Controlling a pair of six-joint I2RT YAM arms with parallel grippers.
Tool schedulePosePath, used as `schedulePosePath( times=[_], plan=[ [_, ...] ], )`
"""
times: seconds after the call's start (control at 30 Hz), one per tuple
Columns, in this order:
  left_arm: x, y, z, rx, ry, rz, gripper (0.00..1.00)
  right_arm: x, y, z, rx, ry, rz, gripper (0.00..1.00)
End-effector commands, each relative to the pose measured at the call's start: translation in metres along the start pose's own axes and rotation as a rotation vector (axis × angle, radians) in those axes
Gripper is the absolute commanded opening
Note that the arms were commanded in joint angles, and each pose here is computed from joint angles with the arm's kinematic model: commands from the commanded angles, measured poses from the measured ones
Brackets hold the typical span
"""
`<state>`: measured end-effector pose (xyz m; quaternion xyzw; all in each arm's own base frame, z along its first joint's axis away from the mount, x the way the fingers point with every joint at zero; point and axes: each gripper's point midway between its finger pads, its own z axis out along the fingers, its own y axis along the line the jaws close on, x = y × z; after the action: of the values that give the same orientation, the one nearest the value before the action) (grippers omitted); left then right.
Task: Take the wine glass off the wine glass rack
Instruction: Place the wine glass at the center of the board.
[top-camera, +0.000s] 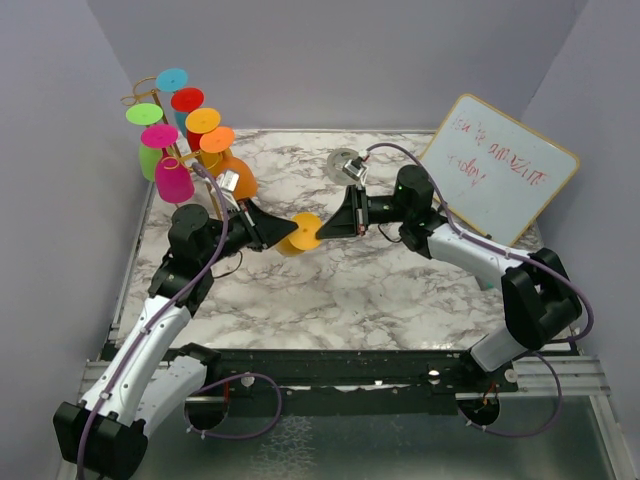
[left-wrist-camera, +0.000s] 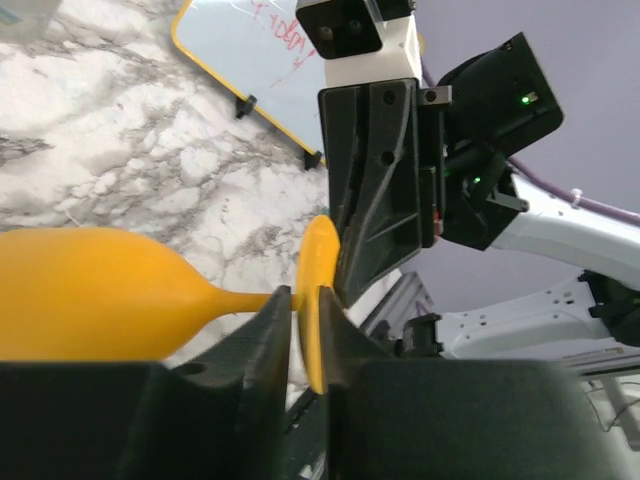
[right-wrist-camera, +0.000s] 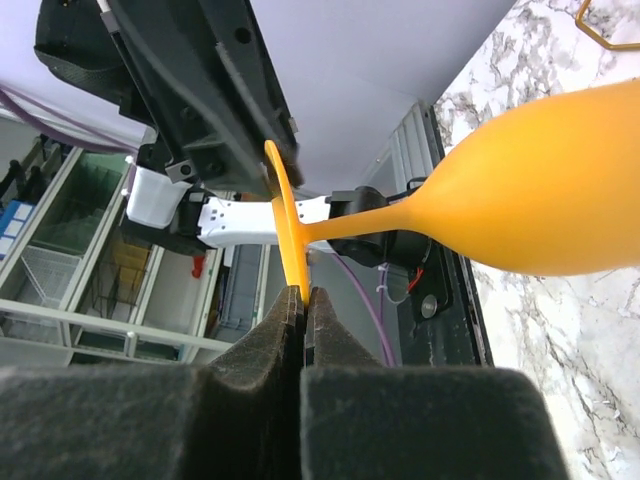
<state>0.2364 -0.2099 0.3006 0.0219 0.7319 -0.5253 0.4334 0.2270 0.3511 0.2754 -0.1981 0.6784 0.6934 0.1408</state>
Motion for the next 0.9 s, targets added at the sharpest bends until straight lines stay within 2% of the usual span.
schedulePosePath(
  times=[0.0, 0.07, 0.13, 0.33, 0.43, 0.57, 0.7, 0.87],
  plan=[
    [0.005, -0.010, -0.003, 0.052, 0.017, 0.025, 0.34, 0.001, -0.005, 0.004, 0.006, 0.008, -0.004, 0.00],
    [0.009, -0.008, -0.004, 0.044, 0.038, 0.036, 0.47, 0.000, -0.006, 0.005, 0.013, 0.004, -0.006, 0.00],
    [0.015, -0.004, -0.007, 0.018, 0.076, 0.052, 0.52, -0.001, -0.006, 0.004, 0.015, 0.003, -0.017, 0.00],
    [0.028, -0.012, -0.013, 0.058, 0.174, 0.082, 0.52, -0.003, -0.003, 0.004, 0.028, 0.000, -0.063, 0.01],
    [0.026, -0.011, -0.011, 0.054, 0.175, 0.081, 0.47, -0.004, 0.000, 0.003, 0.024, 0.016, -0.098, 0.01],
    [0.024, -0.012, -0.008, 0.051, 0.175, 0.075, 0.32, -0.004, 0.000, 0.003, 0.036, 0.016, -0.111, 0.01],
    [0.028, -0.009, -0.007, 0.055, 0.196, 0.068, 0.24, -0.005, 0.002, 0.003, 0.026, 0.011, -0.121, 0.00],
    [0.027, -0.008, -0.007, 0.054, 0.191, 0.084, 0.07, -0.003, 0.005, 0.002, 0.014, 0.014, -0.133, 0.00]
  ],
)
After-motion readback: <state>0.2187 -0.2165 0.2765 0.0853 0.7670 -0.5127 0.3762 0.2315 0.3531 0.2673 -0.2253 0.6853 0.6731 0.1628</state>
